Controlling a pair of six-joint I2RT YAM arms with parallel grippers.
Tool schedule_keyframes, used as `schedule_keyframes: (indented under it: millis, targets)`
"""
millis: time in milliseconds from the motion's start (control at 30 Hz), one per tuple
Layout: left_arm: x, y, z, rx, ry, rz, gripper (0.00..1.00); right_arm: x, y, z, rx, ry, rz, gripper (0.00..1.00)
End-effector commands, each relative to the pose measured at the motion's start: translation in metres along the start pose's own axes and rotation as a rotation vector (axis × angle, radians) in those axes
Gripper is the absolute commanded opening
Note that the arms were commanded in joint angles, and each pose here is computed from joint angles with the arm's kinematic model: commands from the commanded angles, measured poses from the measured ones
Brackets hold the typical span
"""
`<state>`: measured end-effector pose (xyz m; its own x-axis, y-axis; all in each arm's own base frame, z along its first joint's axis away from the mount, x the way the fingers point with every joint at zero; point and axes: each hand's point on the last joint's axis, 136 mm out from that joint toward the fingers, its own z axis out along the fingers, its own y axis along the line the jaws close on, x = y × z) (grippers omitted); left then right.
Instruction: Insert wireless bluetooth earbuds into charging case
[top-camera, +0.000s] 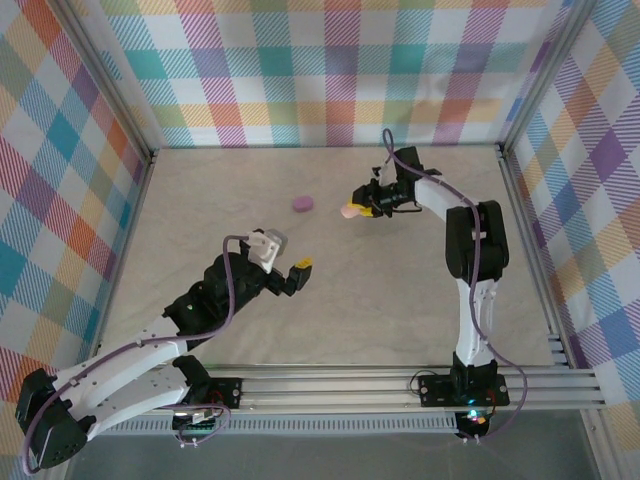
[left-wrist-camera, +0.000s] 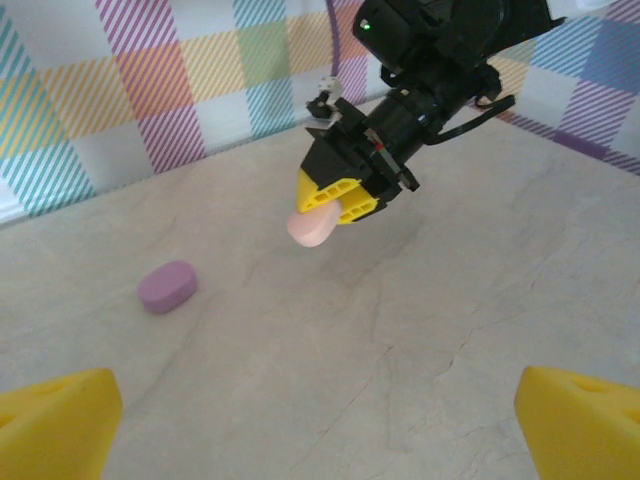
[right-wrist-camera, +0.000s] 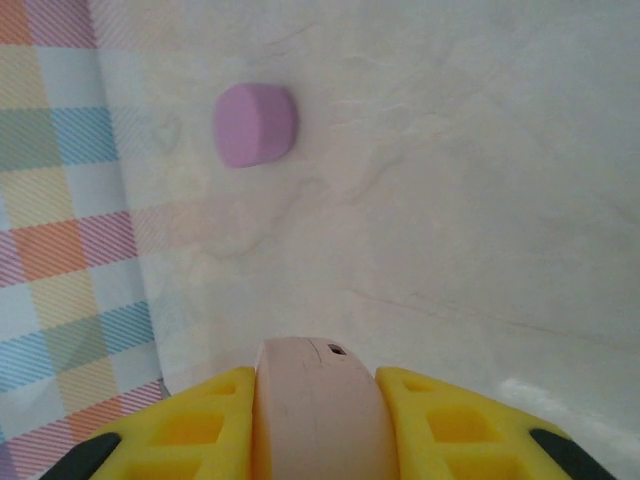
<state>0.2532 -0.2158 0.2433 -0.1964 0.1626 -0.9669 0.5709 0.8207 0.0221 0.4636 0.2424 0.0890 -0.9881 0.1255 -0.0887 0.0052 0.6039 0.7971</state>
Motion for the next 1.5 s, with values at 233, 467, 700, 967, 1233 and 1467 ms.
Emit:
schedule_keyframes:
  millis: [233, 467, 700, 967, 1233, 1467]
  targets:
    - [0.032, 0.082, -0.006, -0.429, -0.001, -0.317, 1.00, 0.059, 0.013, 0.033, -0.022, 0.089, -0.003, 0.16]
    - [0.046, 0.098, -0.003, -0.442, 0.035, -0.439, 1.00, 0.086, -0.003, 0.053, 0.007, 0.141, 0.019, 0.17]
    - [0.053, 0.101, -0.001, -0.434, 0.061, -0.461, 1.00, 0.095, -0.011, 0.052, 0.055, 0.151, 0.017, 0.40]
    - [0.054, 0.103, -0.002, -0.426, 0.085, -0.439, 1.00, 0.091, -0.004, 0.020, 0.164, 0.059, -0.055, 1.00]
    - [0.039, 0.118, -0.001, -0.420, 0.109, -0.353, 1.00, 0.072, 0.014, -0.035, 0.299, -0.105, -0.235, 1.00]
    - [0.026, 0.155, 0.011, -0.484, 0.132, -0.305, 1.00, 0.051, -0.002, -0.092, 0.477, -0.339, -0.365, 1.00]
